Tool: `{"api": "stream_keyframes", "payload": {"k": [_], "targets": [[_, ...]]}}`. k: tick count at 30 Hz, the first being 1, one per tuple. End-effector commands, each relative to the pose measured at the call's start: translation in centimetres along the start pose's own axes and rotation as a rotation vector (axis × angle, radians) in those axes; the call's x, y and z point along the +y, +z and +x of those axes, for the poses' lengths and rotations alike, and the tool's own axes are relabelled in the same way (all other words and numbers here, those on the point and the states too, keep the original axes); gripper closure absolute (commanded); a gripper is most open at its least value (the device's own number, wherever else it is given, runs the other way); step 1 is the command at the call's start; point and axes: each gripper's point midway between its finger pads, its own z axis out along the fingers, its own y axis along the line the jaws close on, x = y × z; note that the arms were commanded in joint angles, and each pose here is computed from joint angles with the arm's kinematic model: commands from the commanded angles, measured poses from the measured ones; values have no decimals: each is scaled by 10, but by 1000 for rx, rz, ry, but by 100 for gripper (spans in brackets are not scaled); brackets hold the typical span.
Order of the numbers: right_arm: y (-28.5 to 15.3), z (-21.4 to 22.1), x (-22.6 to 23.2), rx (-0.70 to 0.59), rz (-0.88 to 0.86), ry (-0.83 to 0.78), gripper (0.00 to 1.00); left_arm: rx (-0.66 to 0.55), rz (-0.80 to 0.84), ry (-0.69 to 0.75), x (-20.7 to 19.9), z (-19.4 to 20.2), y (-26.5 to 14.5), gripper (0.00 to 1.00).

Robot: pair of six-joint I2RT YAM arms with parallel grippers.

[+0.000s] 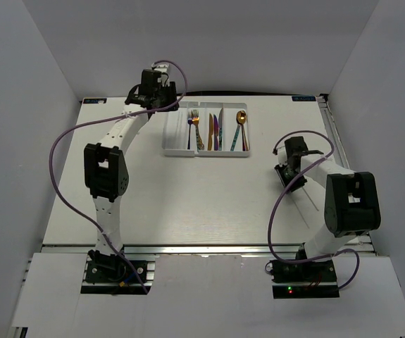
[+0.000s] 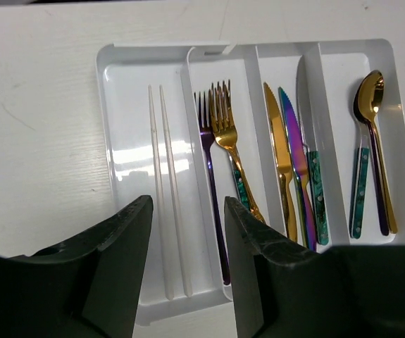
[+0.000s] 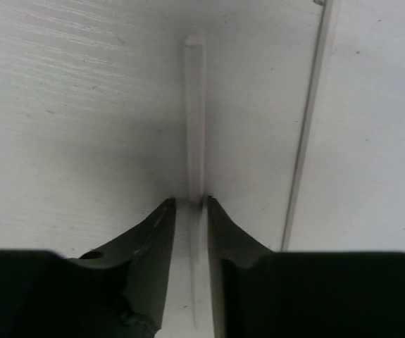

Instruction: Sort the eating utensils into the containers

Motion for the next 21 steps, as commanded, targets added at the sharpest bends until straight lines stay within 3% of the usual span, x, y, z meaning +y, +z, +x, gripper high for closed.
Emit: {"api": "stream_keyframes", "payload": {"k": [1,3,4,10,11,13,14,16,17,19,20,21], "targets": [[20,9,11,54,-43,27,71,-124,-4,47,-4,-44,-38,44],[25,12,16,76,-70,32,87,-134,-5,60,-4,-46,-42,44],[24,8,19,72,-91,36,100,-131,-2,76,-4,-44,-44,44],[-20,-42,36,-71,-247,59,100,-151,42,224,-8,-43,-51,39],[-38,-56,38,-134,-268,53,100,-177,129,349,-21,-48,-60,37],[-79,-85,49,-264,-361,27,100,-174,205,415,-30,-36,-65,36],[-93,-93,53,-306,-394,18,100,-211,317,468,-51,-39,-81,35],[-119,-106,66,-379,-486,8,100,-265,435,640,-68,-33,-96,31],[-134,-113,68,-418,-510,4,100,-278,562,730,-85,-10,-102,30],[-145,-118,81,-429,-597,22,100,-420,639,998,-113,-6,-132,27],[-148,-119,86,-424,-631,29,100,-417,687,1060,-119,27,-131,26],[-150,-120,94,-417,-690,34,100,-489,725,1151,-132,31,-155,26]]}}
